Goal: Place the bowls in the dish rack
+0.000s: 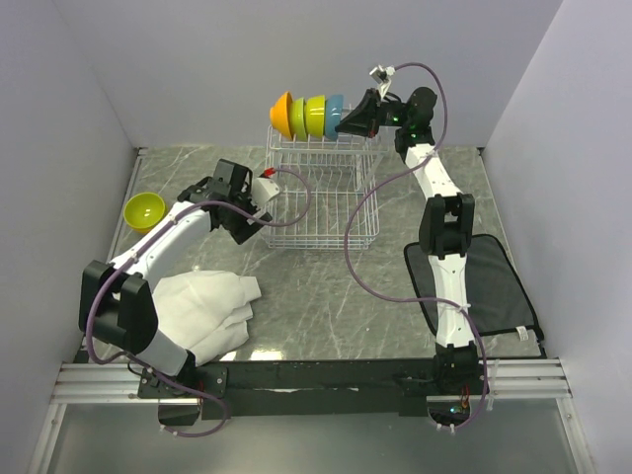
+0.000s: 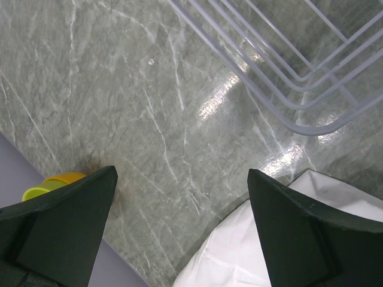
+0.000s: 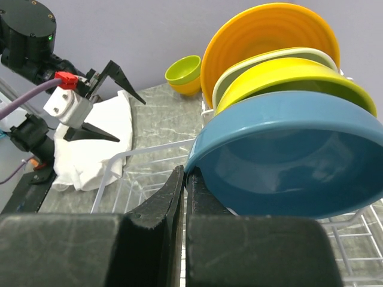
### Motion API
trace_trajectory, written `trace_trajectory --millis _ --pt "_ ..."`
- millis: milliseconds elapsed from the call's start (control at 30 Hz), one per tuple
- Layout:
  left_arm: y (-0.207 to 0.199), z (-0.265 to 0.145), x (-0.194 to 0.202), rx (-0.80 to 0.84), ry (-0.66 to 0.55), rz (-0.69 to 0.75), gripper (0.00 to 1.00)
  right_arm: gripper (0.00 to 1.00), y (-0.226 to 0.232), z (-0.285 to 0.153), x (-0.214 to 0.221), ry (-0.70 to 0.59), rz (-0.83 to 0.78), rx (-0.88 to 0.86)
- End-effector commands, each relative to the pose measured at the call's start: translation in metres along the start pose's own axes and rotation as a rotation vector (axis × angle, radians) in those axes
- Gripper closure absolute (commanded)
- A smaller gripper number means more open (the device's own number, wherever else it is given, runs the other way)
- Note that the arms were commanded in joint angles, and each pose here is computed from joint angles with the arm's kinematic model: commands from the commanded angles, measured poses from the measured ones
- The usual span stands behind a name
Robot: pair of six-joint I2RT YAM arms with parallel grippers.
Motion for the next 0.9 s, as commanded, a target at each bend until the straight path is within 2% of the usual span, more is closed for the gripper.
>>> trace_trajectory --millis 0,333,867 --pt "0.007 -0.003 -0.009 -0.036 -0.020 0.006 0.02 1.00 0.063 0.002 -0.014 0.150 -0.159 -0.110" --pt "0.000 -0.002 -0.007 -0.033 -0.033 0.000 0.03 1.00 0.082 0.005 -0.019 0.152 -0.180 -0.119" --pt "-0.005 0.007 -0.010 -0.021 -0.011 0.024 0.03 1.00 0.051 0.005 -0.005 0.152 -0.136 -0.116"
Point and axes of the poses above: each gripper's point midway between its finger pads, its own z axis out along the fingers, its own y axis along the line the jaws close on, x = y × z, the point moved 1 cm from there along -z, back along the fingers, and after that the axes turned 15 degrees about z, right-handed, at the moved point
